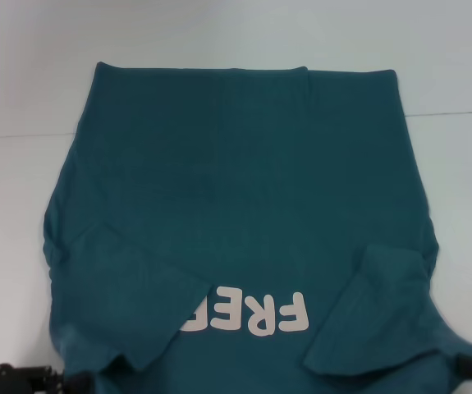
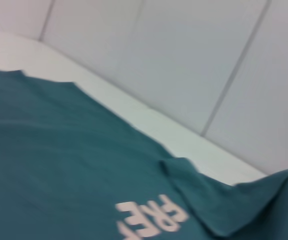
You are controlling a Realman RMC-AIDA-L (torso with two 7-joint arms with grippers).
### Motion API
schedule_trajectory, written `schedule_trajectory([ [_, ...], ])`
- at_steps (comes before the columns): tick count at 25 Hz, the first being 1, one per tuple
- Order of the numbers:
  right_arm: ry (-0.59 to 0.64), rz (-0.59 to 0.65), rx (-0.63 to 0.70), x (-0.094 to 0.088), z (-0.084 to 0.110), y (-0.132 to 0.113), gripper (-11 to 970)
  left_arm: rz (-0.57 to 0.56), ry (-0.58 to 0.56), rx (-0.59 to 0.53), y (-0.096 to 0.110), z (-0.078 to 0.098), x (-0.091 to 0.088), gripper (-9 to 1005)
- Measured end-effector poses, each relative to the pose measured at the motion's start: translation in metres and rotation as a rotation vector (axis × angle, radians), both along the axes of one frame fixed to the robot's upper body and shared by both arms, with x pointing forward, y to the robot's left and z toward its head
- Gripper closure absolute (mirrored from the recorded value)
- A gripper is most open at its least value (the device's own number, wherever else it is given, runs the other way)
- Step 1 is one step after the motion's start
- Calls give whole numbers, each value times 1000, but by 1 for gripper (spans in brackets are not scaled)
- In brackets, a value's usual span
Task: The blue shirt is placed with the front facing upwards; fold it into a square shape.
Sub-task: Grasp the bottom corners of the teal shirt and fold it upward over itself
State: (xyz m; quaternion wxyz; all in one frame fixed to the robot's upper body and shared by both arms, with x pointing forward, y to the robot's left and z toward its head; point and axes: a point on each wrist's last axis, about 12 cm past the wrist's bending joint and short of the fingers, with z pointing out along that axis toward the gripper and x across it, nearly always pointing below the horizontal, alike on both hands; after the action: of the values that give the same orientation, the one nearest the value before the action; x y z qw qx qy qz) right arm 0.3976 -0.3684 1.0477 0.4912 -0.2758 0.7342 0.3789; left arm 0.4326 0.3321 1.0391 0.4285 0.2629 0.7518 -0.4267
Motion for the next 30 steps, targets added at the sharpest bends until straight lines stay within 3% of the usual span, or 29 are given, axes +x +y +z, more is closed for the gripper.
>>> schedule_trajectory([
  [13, 29, -159, -13, 30, -16, 8, 927, 172, -12, 18, -16, -10, 49, 945],
  [30, -41, -322, 22, 63, -11, 7, 927, 354, -86, -14, -12, -2, 75, 944],
])
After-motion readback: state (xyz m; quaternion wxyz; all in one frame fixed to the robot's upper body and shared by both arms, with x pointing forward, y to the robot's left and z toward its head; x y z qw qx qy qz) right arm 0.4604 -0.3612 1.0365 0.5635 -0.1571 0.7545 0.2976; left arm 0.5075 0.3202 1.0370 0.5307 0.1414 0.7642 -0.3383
